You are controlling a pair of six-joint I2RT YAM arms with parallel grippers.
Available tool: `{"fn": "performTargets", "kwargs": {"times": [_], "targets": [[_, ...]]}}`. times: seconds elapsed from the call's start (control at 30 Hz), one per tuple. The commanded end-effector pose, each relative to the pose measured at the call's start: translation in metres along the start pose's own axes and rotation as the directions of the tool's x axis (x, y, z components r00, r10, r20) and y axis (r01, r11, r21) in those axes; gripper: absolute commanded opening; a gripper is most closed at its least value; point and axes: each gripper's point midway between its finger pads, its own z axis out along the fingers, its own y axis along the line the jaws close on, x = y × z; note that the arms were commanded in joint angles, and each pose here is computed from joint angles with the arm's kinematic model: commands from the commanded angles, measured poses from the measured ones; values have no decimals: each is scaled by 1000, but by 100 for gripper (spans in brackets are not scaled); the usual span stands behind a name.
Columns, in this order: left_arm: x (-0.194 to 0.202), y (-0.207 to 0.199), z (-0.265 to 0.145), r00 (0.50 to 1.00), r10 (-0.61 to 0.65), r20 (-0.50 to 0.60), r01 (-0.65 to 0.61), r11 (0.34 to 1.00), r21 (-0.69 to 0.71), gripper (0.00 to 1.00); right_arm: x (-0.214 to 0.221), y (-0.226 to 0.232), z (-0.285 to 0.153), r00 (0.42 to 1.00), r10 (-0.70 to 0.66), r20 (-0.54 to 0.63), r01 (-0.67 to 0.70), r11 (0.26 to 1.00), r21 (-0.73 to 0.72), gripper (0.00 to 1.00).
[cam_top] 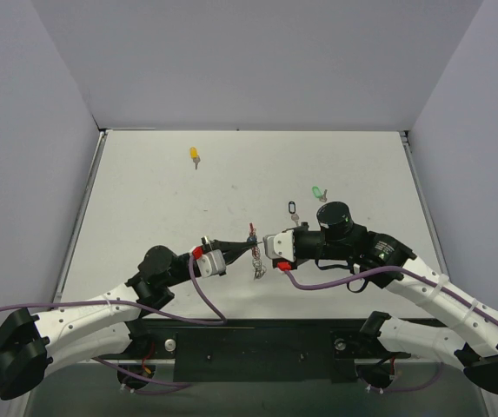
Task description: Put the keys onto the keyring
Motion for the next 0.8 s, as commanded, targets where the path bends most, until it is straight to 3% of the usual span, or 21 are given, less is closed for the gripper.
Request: {"fn": "performTargets", "kwargs": {"times": [0.0,0.77], "targets": [[-27,7,3,995,36,91,-34,999,-24,0,-15,-2,0,999,8,53,-8,1000,-1,0],[-25,2,5,996,31,82,-32,999,8,0,-22,-5,4,996,21,82,-22,1000,9,0]]}}
